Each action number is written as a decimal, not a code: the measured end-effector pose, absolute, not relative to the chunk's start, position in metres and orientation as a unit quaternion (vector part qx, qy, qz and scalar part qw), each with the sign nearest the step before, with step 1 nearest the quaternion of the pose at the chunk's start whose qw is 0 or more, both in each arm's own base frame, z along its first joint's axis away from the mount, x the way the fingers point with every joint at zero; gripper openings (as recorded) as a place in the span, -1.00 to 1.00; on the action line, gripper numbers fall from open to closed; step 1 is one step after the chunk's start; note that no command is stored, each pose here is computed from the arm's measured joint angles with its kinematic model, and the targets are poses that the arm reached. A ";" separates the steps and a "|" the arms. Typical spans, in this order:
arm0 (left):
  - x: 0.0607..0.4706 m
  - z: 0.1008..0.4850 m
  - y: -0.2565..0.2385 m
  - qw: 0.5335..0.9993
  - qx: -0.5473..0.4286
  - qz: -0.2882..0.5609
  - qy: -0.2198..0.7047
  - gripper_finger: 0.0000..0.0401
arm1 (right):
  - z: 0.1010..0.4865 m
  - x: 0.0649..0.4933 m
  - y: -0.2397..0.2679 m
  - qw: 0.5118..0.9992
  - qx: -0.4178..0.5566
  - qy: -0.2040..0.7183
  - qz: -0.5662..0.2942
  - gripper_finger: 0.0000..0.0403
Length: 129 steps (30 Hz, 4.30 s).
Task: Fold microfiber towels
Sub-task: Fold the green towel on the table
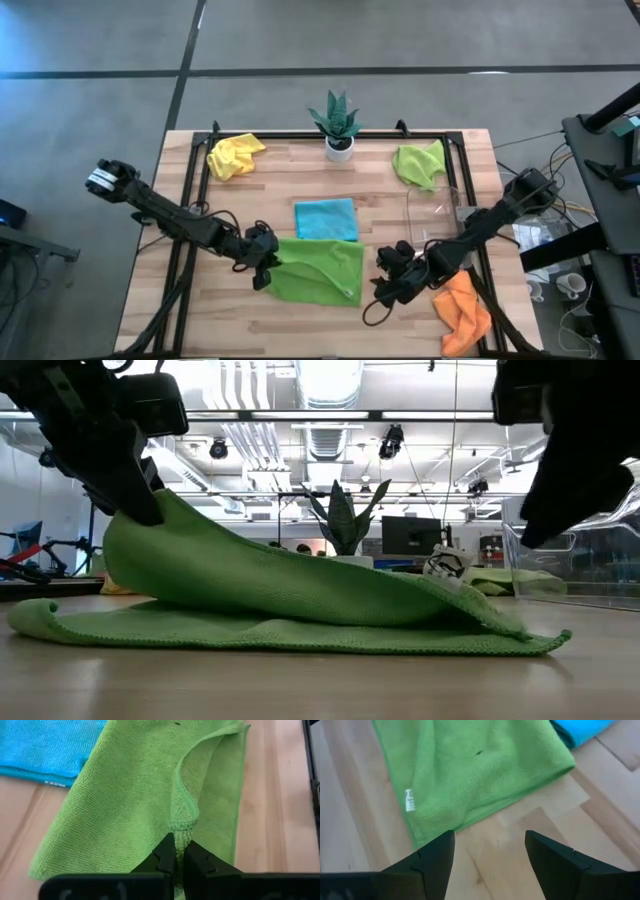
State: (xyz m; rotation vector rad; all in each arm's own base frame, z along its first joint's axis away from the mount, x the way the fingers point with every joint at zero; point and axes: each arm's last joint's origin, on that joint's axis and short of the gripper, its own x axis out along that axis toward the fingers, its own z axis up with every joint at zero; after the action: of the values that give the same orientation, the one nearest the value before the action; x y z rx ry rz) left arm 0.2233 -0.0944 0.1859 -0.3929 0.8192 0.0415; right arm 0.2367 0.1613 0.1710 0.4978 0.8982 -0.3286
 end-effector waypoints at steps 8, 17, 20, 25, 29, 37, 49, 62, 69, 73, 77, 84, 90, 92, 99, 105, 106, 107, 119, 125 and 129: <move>0.223 0.186 -0.094 0.900 -0.184 0.023 0.394 -1.00 | 0.165 0.255 0.168 0.879 0.248 0.388 -0.125 0.14; 0.223 0.184 -0.093 0.903 -0.176 0.042 0.391 -1.00 | 0.160 0.302 0.218 0.918 -0.011 0.394 -0.025 0.14; 0.223 0.185 -0.092 0.906 -0.174 0.059 0.381 -1.00 | 0.149 0.318 0.230 0.899 -0.058 0.433 -0.034 0.13; 0.223 0.186 -0.091 0.908 -0.175 0.059 0.377 -1.00 | 0.137 0.333 0.238 0.852 -0.109 0.497 -0.120 0.13; 0.223 0.187 -0.091 0.908 -0.176 0.059 0.377 -1.00 | 0.137 0.337 0.240 0.832 -0.115 0.516 -0.167 0.13; 0.223 0.187 -0.092 0.907 -0.178 0.058 0.377 -1.00 | 0.145 0.331 0.235 0.822 -0.102 0.526 -0.195 0.08; 0.222 0.187 -0.095 0.902 -0.175 0.019 0.394 -1.00 | 0.151 0.324 0.232 0.805 -0.129 0.553 -0.173 -0.62; 0.222 0.187 -0.096 0.900 -0.178 0.009 0.398 -1.00 | 0.156 0.326 0.232 0.801 -0.128 0.571 -0.127 -0.95; 0.218 0.196 -0.114 0.902 -0.175 -0.044 0.391 -1.00 | 0.187 0.322 0.230 0.822 -0.119 0.550 -0.093 -0.96; 0.213 0.186 -0.123 0.894 -0.158 -0.053 0.416 -1.00 | 0.183 0.324 0.232 0.822 -0.105 0.555 -0.071 -0.96; 0.216 0.176 -0.128 0.890 -0.151 -0.053 0.427 -1.00 | 0.170 0.328 0.237 0.824 -0.080 0.560 -0.031 -0.96; 0.220 0.160 -0.131 0.879 -0.141 -0.047 0.453 -1.00 | 0.160 0.334 0.241 0.830 -0.072 0.552 -0.021 -0.96; 0.221 0.159 -0.133 0.871 -0.157 -0.057 0.463 -0.77 | 0.157 0.334 0.241 0.830 -0.055 0.555 -0.020 -0.79; 0.220 0.165 -0.133 0.870 -0.163 -0.063 0.461 -0.63 | 0.158 0.334 0.241 0.830 -0.055 0.555 -0.019 -0.68; 0.220 0.171 -0.134 0.872 -0.171 -0.075 0.452 -0.38 | 0.157 0.331 0.239 0.826 -0.066 0.560 -0.008 -0.36; 0.221 0.160 -0.134 0.868 -0.162 -0.063 0.466 -0.38 | 0.141 0.324 0.234 0.811 -0.050 0.583 -0.025 -0.37; 0.222 0.159 -0.133 0.869 -0.159 -0.057 0.465 -0.38 | 0.140 0.324 0.233 0.809 -0.051 0.584 -0.026 -0.38; 0.222 0.159 -0.134 0.870 -0.157 -0.054 0.465 -0.38 | 0.140 0.324 0.233 0.810 -0.052 0.584 -0.027 -0.41; 0.222 0.163 -0.132 0.884 -0.130 -0.051 0.447 -0.85 | 0.158 0.322 0.225 0.812 -0.071 0.579 -0.017 -0.92; 0.217 0.178 -0.124 0.907 -0.104 -0.016 0.408 -0.99 | 0.195 0.314 0.196 0.810 -0.112 0.570 -0.079 -0.95; 0.207 0.197 -0.102 0.927 -0.041 0.113 0.355 -1.00 | 0.217 0.318 0.167 0.817 -0.141 0.547 -0.119 -0.96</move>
State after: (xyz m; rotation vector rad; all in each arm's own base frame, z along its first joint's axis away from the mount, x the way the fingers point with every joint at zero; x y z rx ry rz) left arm 0.2066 -0.1023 0.1972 -0.0848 0.7274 0.2314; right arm 0.3178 0.1674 0.2173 -0.3002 1.1663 -0.2530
